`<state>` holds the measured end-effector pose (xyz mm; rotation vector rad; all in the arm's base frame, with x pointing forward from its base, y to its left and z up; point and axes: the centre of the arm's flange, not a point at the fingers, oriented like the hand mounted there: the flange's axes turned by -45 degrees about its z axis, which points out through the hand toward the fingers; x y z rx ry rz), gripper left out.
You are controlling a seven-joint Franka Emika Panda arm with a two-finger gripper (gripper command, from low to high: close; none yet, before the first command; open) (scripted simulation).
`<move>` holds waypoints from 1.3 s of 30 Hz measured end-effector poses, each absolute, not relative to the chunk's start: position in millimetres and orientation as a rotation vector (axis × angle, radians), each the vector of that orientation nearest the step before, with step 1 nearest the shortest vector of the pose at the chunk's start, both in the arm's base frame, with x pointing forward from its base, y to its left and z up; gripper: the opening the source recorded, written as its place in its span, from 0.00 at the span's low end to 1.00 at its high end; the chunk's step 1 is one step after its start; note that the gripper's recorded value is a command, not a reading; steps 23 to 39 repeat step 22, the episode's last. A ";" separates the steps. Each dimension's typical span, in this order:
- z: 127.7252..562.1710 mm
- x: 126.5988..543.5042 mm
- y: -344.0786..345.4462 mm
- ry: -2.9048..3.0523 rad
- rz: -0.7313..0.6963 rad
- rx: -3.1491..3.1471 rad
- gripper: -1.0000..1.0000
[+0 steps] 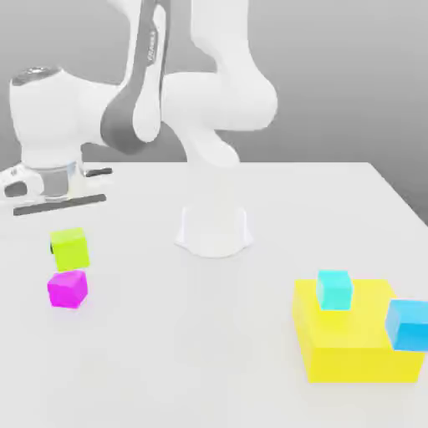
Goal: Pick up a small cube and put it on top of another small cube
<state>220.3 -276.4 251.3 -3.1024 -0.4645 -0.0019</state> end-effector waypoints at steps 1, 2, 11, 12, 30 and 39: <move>249.4 216.8 -278.6 -0.446 -0.006 -3.100 0.00; 246.6 215.5 -279.3 -0.438 -0.011 -3.095 0.00; 217.2 217.7 -274.3 -0.431 -0.038 -3.044 0.00; 214.2 217.8 -273.9 -0.431 -0.038 -3.041 0.00; 190.8 216.6 -272.2 -0.429 -0.021 -3.037 0.00; 190.8 216.6 -272.2 -0.429 -0.021 -3.037 0.00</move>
